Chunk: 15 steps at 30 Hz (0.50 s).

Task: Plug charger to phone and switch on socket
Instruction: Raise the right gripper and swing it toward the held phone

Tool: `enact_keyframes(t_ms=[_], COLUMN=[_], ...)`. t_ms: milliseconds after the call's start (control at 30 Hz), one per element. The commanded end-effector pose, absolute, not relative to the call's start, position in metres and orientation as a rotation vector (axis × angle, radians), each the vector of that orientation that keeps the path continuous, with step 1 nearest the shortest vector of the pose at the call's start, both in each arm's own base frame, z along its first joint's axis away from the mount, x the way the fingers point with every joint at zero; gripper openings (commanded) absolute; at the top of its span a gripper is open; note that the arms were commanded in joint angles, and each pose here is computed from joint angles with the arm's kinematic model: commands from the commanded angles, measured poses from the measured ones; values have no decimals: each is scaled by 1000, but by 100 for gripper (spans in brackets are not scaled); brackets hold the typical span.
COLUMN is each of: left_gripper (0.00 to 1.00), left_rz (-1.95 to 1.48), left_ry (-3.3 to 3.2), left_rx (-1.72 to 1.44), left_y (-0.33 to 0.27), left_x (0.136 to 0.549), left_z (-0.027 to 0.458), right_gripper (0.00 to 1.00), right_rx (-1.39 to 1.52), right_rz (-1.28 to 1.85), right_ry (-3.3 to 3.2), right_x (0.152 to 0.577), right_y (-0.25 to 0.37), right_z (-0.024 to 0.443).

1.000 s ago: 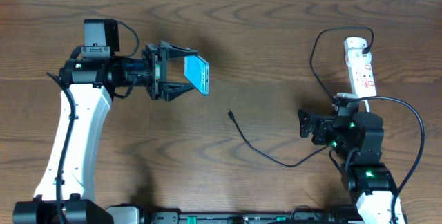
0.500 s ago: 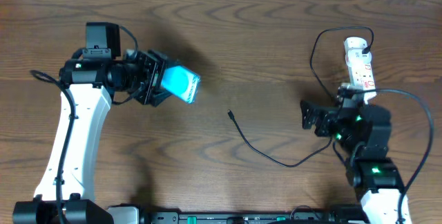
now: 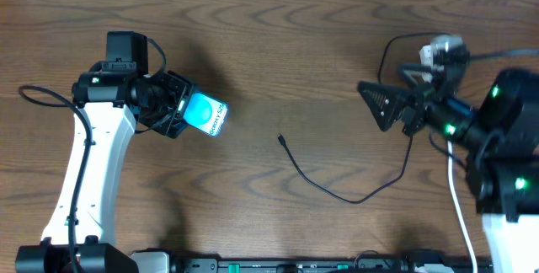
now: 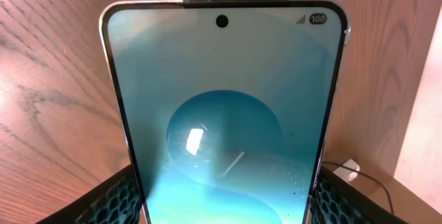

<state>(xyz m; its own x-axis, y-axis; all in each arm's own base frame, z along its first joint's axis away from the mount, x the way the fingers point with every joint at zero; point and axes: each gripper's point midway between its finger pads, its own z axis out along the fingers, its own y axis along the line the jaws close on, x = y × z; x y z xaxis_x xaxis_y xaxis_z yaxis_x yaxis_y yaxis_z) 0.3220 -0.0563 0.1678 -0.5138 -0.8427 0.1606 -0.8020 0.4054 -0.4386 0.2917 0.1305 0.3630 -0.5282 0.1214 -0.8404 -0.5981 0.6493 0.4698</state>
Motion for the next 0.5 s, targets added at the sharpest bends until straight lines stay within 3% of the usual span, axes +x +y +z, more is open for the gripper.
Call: enact_keyframes(t_ms=[0, 67, 267, 467], left_gripper=[7, 7, 7, 7], left_rz=[-704, -702, -702, -716], left_ry=[2556, 2558, 2556, 2506], left_rx=[-1479, -1481, -1482, -1582], left_y=[-52, -52, -52, -52], left_x=[319, 318, 318, 320], left_z=[172, 172, 172, 173], right_gripper=[99, 99, 99, 99], right_rx=[-669, -734, -579, -261], right_rz=[1389, 1435, 1499, 1513], right_ry=[1795, 1740, 1867, 2118], right_x=[264, 271, 318, 368], right_y=[168, 172, 177, 188], right_z=[387, 388, 357, 295])
